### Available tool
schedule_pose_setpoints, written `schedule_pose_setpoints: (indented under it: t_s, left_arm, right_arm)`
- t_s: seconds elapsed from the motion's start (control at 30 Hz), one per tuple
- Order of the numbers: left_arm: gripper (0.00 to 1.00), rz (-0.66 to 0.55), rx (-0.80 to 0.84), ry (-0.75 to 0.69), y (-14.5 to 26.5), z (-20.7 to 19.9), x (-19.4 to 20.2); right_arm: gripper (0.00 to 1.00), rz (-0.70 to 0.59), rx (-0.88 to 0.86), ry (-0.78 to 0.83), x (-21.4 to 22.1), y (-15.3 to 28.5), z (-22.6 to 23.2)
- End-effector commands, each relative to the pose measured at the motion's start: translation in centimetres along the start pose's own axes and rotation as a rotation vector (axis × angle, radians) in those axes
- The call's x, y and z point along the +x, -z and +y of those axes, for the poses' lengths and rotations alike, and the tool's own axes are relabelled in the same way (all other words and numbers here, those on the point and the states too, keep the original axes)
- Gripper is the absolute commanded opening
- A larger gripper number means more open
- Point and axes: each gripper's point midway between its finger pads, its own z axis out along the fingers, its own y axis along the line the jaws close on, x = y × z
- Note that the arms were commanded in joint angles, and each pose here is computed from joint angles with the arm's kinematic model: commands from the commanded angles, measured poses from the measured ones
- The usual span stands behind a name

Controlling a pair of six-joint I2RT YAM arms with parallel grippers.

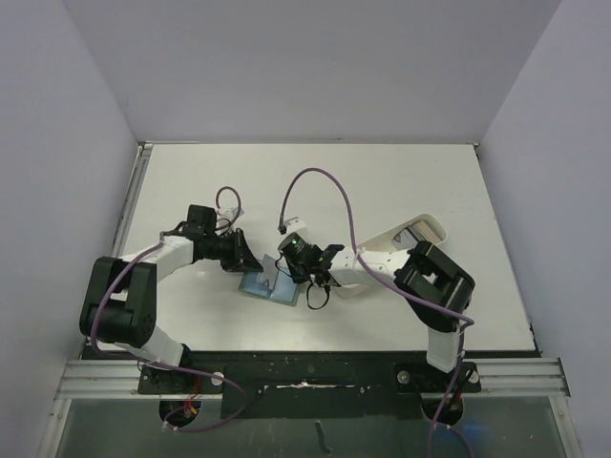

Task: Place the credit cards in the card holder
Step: Insert the credit card into the card holder.

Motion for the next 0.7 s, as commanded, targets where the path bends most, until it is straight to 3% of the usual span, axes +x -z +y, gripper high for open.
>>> schedule_pose_setpoints:
  t_s: [0.0,0.67]
  left_arm:
    - [0.00,0.013,0.011,-0.045,-0.2,0.0,-0.1]
    - [0.00,0.038,0.007,-0.028,-0.6,1.0,0.4]
  right_arm:
    - [0.12,0.009,0.050,0.013,-0.2,-0.2,-1.0]
    - [0.12,0.006,0.035,0.017,-0.1,-0.5,-0.1]
